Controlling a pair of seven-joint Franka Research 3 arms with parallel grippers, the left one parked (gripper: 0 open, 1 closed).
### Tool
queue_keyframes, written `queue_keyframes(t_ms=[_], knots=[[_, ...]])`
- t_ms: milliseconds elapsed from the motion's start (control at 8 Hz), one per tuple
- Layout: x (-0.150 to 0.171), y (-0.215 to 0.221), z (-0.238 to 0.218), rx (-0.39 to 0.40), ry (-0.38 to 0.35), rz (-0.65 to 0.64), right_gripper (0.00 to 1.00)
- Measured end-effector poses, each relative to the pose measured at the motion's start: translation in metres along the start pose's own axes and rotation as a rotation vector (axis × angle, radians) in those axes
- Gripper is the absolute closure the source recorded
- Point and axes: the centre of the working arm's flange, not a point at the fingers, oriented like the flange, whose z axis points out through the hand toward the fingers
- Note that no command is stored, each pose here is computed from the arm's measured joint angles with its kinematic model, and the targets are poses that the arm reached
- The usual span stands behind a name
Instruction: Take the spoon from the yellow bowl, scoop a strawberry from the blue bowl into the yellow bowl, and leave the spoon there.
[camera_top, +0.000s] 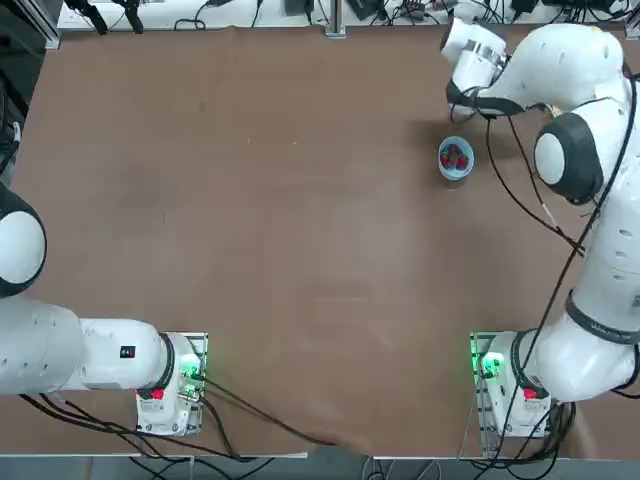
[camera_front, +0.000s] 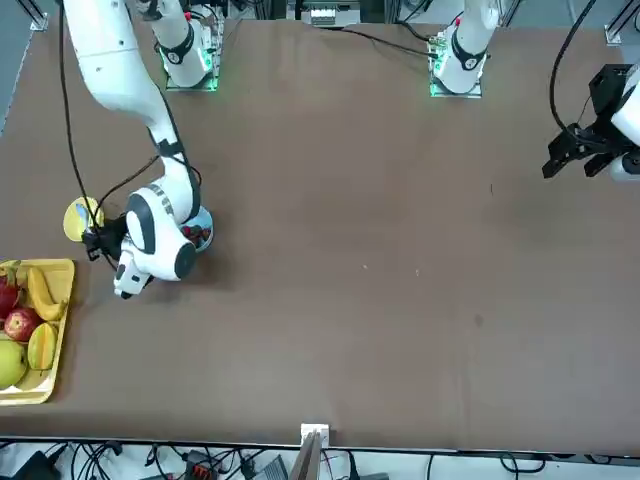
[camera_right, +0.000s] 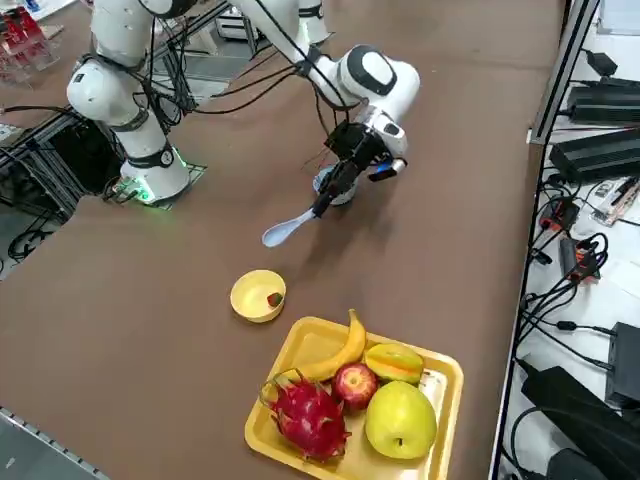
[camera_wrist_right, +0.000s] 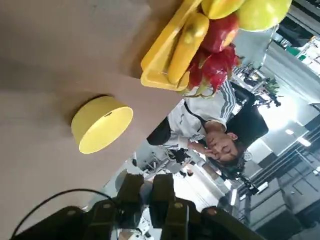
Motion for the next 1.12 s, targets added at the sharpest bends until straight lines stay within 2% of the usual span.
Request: queue_keyframes(t_ms=[500, 875, 1125], knots=[[-0.004, 0.007, 0.012, 0.016, -0.019, 0.27, 0.88], [0.006, -0.016, 0.039, 0.023, -0.025, 0.502, 0.88], [0.012, -0.04, 0.053, 0.009, -0.027, 0.576, 0.88]])
